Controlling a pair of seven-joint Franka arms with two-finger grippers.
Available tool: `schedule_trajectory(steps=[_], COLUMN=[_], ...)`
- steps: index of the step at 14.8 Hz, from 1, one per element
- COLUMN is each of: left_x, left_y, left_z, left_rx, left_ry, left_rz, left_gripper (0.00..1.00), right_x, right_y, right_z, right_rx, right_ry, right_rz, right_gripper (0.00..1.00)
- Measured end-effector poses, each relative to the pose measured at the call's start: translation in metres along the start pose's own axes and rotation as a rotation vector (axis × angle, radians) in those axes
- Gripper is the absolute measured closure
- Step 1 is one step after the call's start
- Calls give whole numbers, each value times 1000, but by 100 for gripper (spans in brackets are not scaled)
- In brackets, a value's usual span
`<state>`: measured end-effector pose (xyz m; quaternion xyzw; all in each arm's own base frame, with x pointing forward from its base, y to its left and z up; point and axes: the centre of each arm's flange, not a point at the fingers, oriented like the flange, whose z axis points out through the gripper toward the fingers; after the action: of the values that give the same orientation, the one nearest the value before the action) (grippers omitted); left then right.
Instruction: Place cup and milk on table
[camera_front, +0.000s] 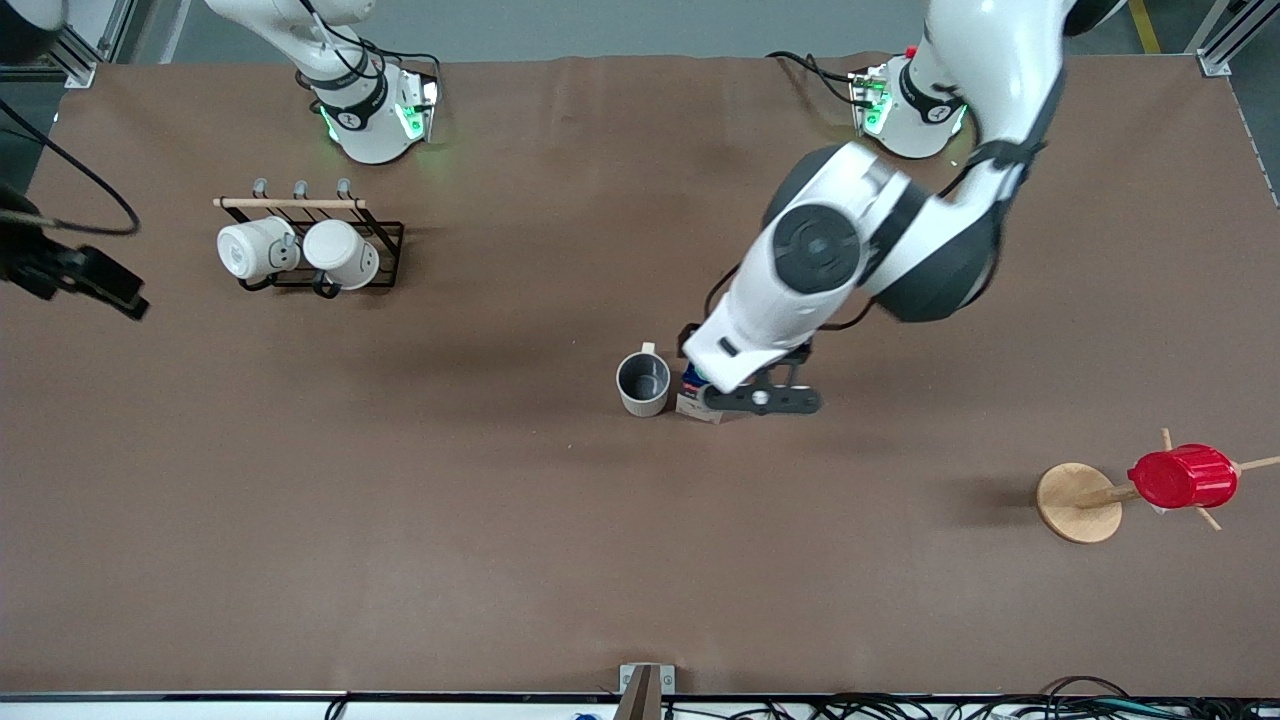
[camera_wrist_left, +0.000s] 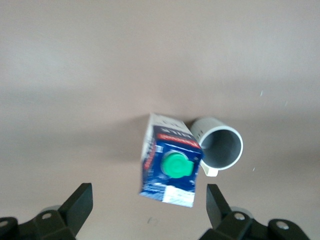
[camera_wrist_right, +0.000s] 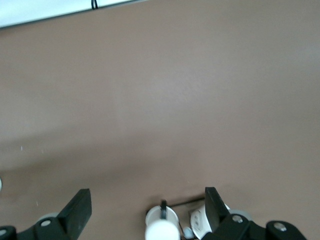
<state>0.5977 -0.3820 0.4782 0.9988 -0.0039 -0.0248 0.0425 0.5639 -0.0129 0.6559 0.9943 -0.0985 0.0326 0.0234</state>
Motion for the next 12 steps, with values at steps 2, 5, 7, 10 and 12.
schedule_trajectory(steps=[2,5,7,10,12], left_x=[8,10,3,-10,-21], left_y=[-41,-97,-121,-148,-167], left_z=[-44,-78,-88,-99,-105], left_rx=[-5,10,26,39,38], left_ry=[46,80,86,86,95], left_rz=[-55,-60,-48,-29,7], left_gripper=[0,0,0,0,0], right_x=[-4,-5,-7,-9,-10], right_y=[10,5,2,2,3], right_z=[-5,0,4,6,7], right_rx=[5,6,4,1,0], right_ry=[-7,-17,-36,-56,-61], right_rz=[-23,-37,-52,-70,-71], right_gripper=[0,0,0,0,0])
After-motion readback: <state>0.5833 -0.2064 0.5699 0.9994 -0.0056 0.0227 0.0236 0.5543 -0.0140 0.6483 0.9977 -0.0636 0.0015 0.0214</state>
